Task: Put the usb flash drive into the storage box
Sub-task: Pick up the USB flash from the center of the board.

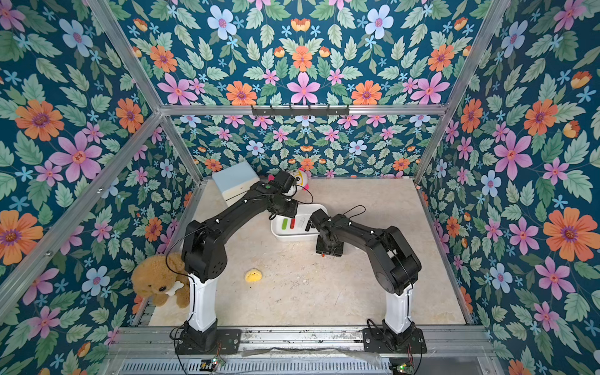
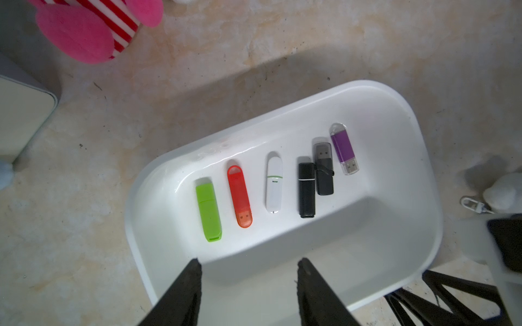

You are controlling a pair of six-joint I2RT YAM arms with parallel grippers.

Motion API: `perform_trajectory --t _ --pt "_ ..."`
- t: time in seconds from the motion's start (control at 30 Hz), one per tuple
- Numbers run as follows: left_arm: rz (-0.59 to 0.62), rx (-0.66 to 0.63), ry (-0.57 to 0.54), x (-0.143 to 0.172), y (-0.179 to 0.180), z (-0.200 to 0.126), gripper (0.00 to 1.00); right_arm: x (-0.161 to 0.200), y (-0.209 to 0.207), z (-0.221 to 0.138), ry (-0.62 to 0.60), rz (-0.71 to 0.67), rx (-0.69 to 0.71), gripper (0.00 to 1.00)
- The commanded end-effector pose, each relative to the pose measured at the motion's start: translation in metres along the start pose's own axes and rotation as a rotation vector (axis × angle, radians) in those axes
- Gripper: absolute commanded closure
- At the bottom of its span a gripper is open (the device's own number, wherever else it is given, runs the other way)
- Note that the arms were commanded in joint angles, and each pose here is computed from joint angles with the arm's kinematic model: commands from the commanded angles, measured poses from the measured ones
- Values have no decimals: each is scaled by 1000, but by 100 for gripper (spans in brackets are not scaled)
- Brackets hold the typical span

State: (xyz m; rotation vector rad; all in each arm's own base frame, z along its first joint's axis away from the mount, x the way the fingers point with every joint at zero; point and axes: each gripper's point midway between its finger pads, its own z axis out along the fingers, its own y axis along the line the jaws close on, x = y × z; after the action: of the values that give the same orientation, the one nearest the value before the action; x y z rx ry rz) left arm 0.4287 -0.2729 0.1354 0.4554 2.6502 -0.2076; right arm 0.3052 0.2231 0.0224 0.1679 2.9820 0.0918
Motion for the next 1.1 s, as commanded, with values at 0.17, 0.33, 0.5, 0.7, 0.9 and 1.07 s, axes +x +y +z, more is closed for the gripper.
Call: perform_trajectory --t 0.17,0.33,0.5,0.7,0.9,1.07 --pt "-4 -9 -10 1 4 -3 42 3 -4 7 11 0 29 47" --pt "-6 -3 -3 5 4 -2 42 6 -13 2 6 4 60 50" --pt "-6 -1 2 7 4 -2 42 12 -21 1 9 10 70 50" --pt "-8 -3 7 11 5 -2 42 13 -19 4 19 6 65 57" --pt "-9 -11 6 14 8 -5 42 18 -16 10 48 -5 48 75" --pt "-10 -14 -3 13 8 -11 42 21 -16 11 59 -9 47 93"
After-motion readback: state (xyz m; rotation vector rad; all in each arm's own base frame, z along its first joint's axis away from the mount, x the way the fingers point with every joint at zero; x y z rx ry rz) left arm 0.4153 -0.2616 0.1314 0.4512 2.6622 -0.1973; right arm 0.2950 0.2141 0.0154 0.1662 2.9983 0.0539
